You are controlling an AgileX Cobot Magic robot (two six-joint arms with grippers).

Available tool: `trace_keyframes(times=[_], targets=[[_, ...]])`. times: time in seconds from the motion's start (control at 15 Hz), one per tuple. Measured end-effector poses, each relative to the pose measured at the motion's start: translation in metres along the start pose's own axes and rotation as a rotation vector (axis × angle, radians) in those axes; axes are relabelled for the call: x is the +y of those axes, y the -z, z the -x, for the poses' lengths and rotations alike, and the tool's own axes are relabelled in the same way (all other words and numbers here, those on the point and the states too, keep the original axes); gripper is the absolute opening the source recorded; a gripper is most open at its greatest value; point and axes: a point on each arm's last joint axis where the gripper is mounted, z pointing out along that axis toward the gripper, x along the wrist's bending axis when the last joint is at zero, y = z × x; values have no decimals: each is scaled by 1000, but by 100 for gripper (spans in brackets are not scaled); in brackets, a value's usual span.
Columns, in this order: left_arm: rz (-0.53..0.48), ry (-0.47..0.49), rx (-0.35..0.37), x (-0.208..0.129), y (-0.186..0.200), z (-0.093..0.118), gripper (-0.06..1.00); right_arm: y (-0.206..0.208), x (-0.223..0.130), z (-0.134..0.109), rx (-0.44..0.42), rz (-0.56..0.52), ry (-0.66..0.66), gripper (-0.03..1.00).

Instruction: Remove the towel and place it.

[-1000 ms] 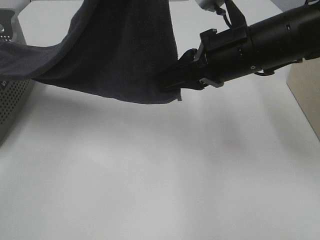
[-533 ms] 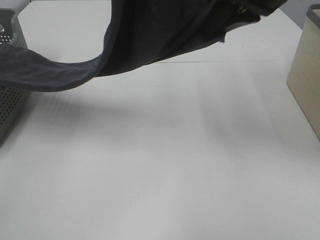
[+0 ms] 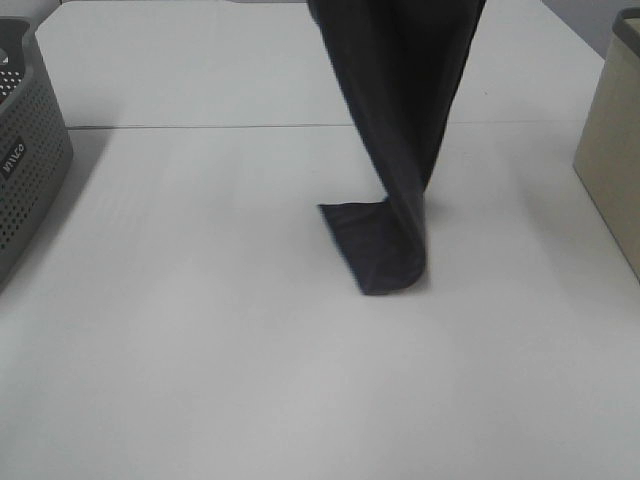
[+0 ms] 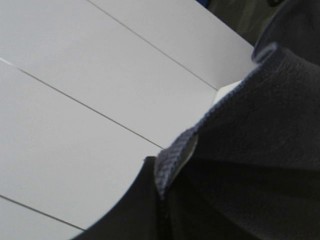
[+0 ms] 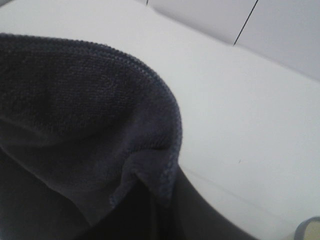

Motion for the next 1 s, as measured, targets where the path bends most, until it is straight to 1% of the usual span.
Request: trace_keyframes(times=[0.07, 0.13, 0.2, 0.27, 0.47, 0.67, 0.8, 0.93, 1.0], targets=[[12, 0, 59, -3, -1, -7, 0, 5, 9, 4, -31, 68, 10, 1], [61, -2, 189, -3, -3, -18, 0, 8, 21, 8, -77, 183, 33, 1], [92, -3, 259, -3, -4, -22, 0, 6, 25, 9, -97, 233, 46, 1], [108, -3, 298, -3, -6, -24, 0, 5, 28, 10, -110, 261, 56, 1], [180, -5, 484, -9, -15, -28, 0, -12, 40, 12, -160, 409, 109, 1], [162, 5, 520, -23, -19, -31, 0, -22, 42, 12, -186, 431, 179, 1], [134, 46, 541, -41, -21, -38, 0, -35, 42, 10, -203, 449, 247, 1], [114, 99, 553, -59, -25, -42, 0, -50, 45, 8, -221, 509, 307, 1], [113, 120, 579, -69, -26, -45, 0, -57, 48, 7, -233, 565, 333, 1]])
